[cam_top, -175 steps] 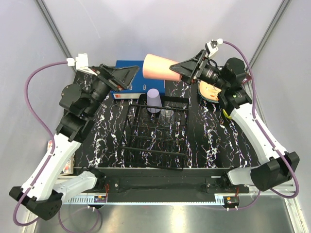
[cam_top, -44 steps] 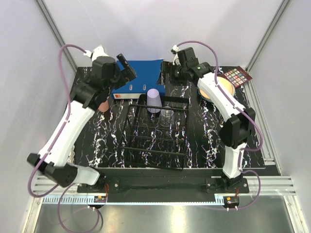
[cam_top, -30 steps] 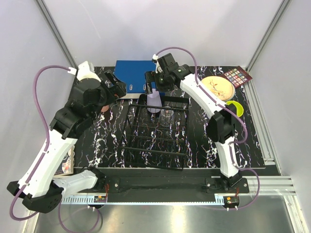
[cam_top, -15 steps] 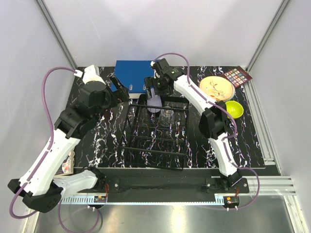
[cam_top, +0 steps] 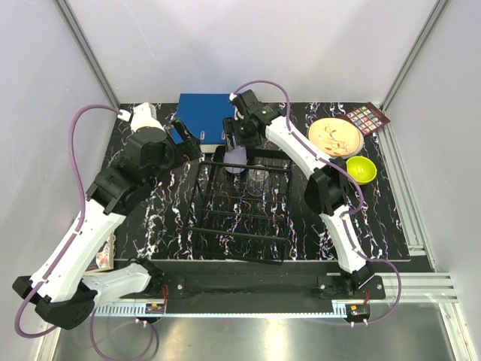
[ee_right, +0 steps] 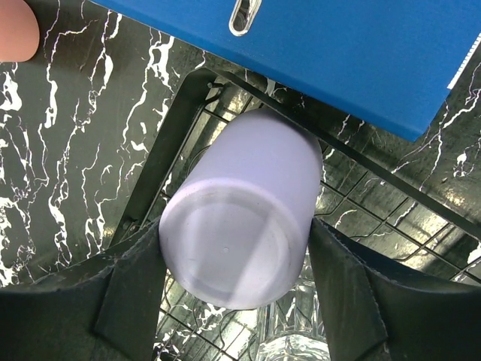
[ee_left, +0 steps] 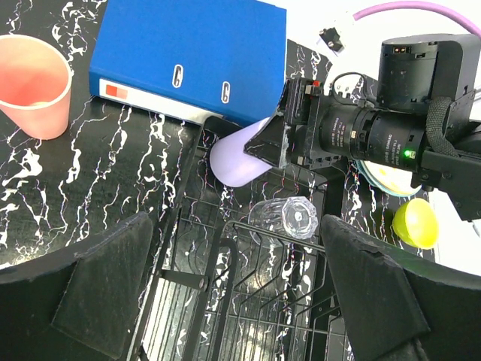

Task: Unload the mixed dishes from the dish rack
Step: Pick up the cup from the dish rack.

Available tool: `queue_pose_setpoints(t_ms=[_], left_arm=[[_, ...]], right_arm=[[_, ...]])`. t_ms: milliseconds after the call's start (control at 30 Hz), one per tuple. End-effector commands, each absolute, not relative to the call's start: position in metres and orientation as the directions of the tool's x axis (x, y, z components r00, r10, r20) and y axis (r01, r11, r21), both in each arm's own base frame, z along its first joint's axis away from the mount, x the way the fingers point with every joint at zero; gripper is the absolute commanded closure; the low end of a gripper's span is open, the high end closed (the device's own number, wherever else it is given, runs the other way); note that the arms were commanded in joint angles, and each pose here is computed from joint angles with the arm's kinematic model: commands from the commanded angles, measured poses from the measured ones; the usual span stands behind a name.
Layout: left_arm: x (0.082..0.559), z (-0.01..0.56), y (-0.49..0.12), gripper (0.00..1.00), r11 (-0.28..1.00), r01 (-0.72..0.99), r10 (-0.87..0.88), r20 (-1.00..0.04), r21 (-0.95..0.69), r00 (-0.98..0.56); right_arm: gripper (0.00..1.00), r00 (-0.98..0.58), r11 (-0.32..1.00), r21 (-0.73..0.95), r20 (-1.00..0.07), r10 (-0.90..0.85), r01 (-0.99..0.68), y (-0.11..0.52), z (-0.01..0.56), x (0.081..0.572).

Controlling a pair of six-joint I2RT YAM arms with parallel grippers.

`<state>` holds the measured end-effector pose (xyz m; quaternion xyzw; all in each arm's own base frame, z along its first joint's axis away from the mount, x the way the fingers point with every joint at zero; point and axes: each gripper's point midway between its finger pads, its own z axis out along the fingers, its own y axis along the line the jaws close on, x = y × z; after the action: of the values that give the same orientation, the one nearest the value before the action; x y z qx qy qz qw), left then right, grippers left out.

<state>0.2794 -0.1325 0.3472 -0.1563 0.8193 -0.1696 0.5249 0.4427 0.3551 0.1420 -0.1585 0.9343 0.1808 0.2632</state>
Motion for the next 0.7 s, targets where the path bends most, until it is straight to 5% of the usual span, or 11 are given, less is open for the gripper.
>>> queue_pose_setpoints(t_ms=[0,267,500,667], left_arm=[[0.281,0.356,-0.131,0.01,0.889,-0.067,-0.444,-0.820,-0.452,-0.362],[0.281,0.354,-0.133,0.01,0.887,-0.061,-0.447,-0.816,-0.458,-0.366],[0.282,0.359,-0.134,0.01,0.882,-0.054,-0.454,-0.816,-0.468,-0.358],[0.283,0.383,-0.127,0.01,0.868,-0.056,-0.486,-0.823,-0.493,-0.294]], right_arm=[[0.58,-0.766,0.880,0.245,-0.617,-0.183,-0.407,0.358,0.182,0.439],[1.00,-0.720,0.880,0.242,-0.678,-0.147,-0.408,0.350,0.233,0.427],[1.00,-0.664,0.885,0.241,-0.742,-0.096,-0.398,0.333,0.300,0.408],[1.00,-0.506,0.903,0.254,-0.861,0.048,-0.346,0.293,0.400,0.392]])
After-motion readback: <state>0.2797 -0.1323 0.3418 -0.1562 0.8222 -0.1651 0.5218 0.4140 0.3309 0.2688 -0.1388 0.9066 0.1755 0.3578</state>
